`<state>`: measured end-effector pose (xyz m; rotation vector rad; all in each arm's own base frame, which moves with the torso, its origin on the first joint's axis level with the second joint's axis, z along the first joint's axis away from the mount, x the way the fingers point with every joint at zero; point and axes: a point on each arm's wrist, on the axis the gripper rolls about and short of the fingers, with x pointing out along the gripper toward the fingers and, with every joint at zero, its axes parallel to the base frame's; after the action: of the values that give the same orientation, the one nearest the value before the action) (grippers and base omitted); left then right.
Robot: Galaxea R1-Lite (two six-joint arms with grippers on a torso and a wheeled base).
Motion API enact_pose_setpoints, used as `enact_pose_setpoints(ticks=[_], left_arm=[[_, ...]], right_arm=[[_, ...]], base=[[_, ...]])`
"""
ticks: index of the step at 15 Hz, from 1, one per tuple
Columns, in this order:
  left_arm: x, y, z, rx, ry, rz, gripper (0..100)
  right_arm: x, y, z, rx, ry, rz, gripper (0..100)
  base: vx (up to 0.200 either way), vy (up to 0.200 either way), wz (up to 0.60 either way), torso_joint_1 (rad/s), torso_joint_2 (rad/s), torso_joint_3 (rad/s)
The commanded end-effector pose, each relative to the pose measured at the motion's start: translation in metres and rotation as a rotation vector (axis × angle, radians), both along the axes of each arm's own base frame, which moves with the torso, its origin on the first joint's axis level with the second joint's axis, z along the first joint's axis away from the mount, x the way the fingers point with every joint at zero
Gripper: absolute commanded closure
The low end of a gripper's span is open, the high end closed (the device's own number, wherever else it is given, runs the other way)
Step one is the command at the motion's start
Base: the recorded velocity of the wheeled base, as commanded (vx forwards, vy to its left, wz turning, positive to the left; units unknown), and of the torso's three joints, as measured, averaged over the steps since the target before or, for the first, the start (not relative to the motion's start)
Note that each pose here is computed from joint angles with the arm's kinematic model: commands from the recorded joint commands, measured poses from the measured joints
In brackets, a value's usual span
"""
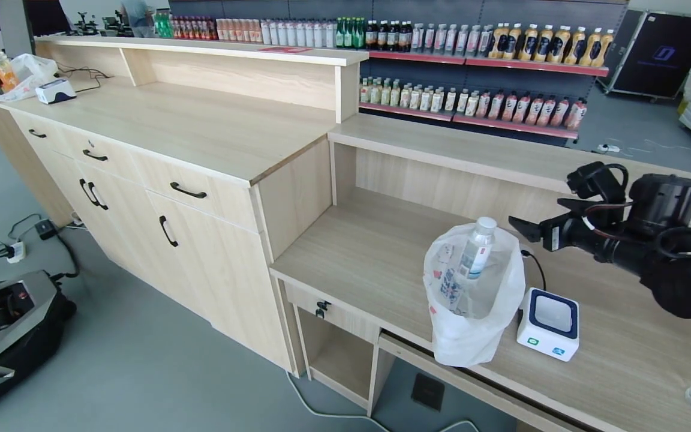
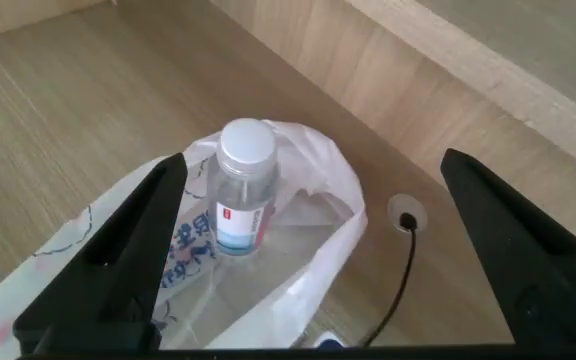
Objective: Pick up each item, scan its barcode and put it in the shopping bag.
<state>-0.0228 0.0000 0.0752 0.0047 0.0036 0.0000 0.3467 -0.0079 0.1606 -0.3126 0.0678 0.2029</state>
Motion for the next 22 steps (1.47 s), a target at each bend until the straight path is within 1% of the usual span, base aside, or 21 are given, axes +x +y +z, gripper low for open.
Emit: enact_pose_setpoints(ticks=[1, 3, 4, 6, 8, 10, 11, 12, 14, 15, 17, 19, 22], left_arm=[[0.000, 0.000, 0.000, 0.000, -0.001, 0.000, 0], [0.000, 0.000, 0.000, 0.000, -0.001, 0.000, 0], [0.000, 0.000, 0.000, 0.000, -0.001, 0.000, 0], [0.000, 0.000, 0.000, 0.000, -0.001, 0.000, 0], [0.000, 0.000, 0.000, 0.000, -0.001, 0.000, 0], [0.000, 0.000, 0.000, 0.000, -0.001, 0.000, 0], [0.000, 0.000, 0.000, 0.000, -0.001, 0.000, 0], [0.000, 0.000, 0.000, 0.000, -0.001, 0.000, 0], [0.000, 0.000, 0.000, 0.000, -0.001, 0.000, 0], [0.000, 0.000, 0.000, 0.000, -0.001, 0.000, 0], [0.000, 0.000, 0.000, 0.000, -0.001, 0.000, 0], [0.000, 0.000, 0.000, 0.000, -0.001, 0.000, 0], [0.000, 0.000, 0.000, 0.000, -0.001, 0.000, 0]], right_arm=[[-0.072, -0.025, 0.042, -0.079, -0.112, -0.099, 0], [-0.092, -0.032, 0.053, -0.102, -0.149, -0.141, 0], [-0.099, -0.037, 0.054, -0.127, -0.154, -0.162, 0], [-0.115, -0.051, 0.047, -0.153, -0.128, -0.233, 0], [-0.125, -0.060, 0.036, -0.156, -0.063, -0.327, 0], [-0.124, -0.070, 0.021, -0.155, 0.034, -0.456, 0], [-0.121, -0.072, 0.009, -0.143, 0.088, -0.512, 0], [-0.118, -0.075, -0.008, -0.069, 0.152, -0.521, 0], [-0.108, -0.079, -0.032, 0.068, 0.229, -0.543, 0], [-0.102, -0.081, -0.046, 0.113, 0.271, -0.552, 0], [-0.095, -0.083, -0.055, 0.131, 0.252, -0.552, 0], [-0.083, -0.086, -0.065, 0.140, 0.214, -0.518, 0], [-0.076, -0.095, -0.077, 0.098, 0.190, -0.525, 0]], base=[[0.000, 0.000, -0.60, 0.002, -0.01, 0.002], [0.000, 0.000, -0.60, -0.005, -0.01, 0.007], [0.000, 0.000, -0.60, 0.012, 0.00, -0.002], [0.000, 0.000, -0.60, 0.002, 0.00, 0.007], [0.000, 0.000, -0.60, 0.002, 0.00, 0.000], [0.000, 0.000, -0.60, 0.005, 0.00, 0.000], [0.000, 0.000, -0.60, -0.002, 0.00, 0.007], [0.000, 0.000, 0.00, 0.000, 0.00, 0.000], [0.000, 0.000, 0.00, 0.000, 0.00, 0.000], [0.000, 0.000, 0.00, 0.000, 0.00, 0.000], [0.000, 0.000, 0.00, 0.000, 0.00, 0.000], [0.000, 0.000, 0.00, 0.000, 0.00, 0.000], [0.000, 0.000, 0.00, 0.000, 0.00, 0.000]])
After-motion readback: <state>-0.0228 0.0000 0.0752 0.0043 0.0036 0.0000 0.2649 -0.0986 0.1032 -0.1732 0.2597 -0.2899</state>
